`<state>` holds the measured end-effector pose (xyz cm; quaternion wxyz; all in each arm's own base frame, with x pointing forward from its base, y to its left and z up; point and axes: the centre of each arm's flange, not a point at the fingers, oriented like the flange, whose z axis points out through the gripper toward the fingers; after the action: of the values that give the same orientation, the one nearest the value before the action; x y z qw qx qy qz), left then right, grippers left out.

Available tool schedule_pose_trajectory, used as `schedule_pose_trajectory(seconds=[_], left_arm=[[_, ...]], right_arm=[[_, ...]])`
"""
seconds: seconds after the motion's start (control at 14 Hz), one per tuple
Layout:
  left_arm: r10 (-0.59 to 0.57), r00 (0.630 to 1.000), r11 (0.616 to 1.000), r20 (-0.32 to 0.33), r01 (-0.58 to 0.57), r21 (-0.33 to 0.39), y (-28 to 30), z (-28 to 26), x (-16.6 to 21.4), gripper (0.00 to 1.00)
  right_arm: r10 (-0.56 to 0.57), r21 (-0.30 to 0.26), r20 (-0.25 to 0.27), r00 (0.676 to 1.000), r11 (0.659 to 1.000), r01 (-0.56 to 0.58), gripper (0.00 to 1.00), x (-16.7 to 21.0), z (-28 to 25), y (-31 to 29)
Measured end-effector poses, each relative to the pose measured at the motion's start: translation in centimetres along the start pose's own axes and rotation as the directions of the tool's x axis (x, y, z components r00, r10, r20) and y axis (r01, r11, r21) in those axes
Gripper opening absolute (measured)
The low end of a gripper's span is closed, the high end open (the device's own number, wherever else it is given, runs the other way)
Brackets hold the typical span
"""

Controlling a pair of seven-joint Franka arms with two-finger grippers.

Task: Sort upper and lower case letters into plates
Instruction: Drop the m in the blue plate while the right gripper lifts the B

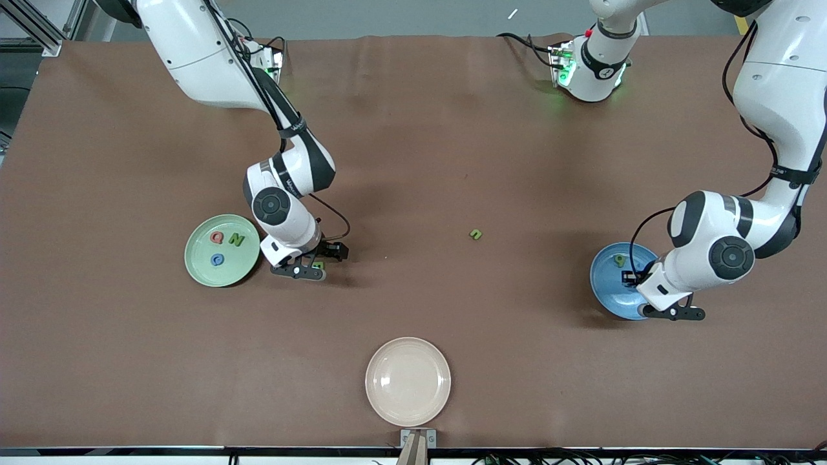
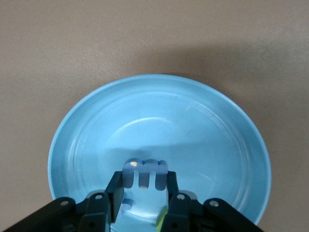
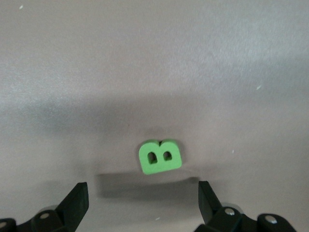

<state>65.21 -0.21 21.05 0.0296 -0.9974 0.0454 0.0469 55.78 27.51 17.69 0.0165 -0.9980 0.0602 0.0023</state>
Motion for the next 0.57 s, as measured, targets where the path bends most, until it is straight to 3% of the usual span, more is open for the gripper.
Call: schedule_pose_trajectory(seconds=[0.57], left_arm=[[0.021,1.000,1.000,-0.005,-0.021,0.023,-1.2,2.1,0.7,0.40]], right_arm=[[-0.098,-0.014,-0.054,0.994,0.995,0.097,1.00,1.0,1.2,0.8]])
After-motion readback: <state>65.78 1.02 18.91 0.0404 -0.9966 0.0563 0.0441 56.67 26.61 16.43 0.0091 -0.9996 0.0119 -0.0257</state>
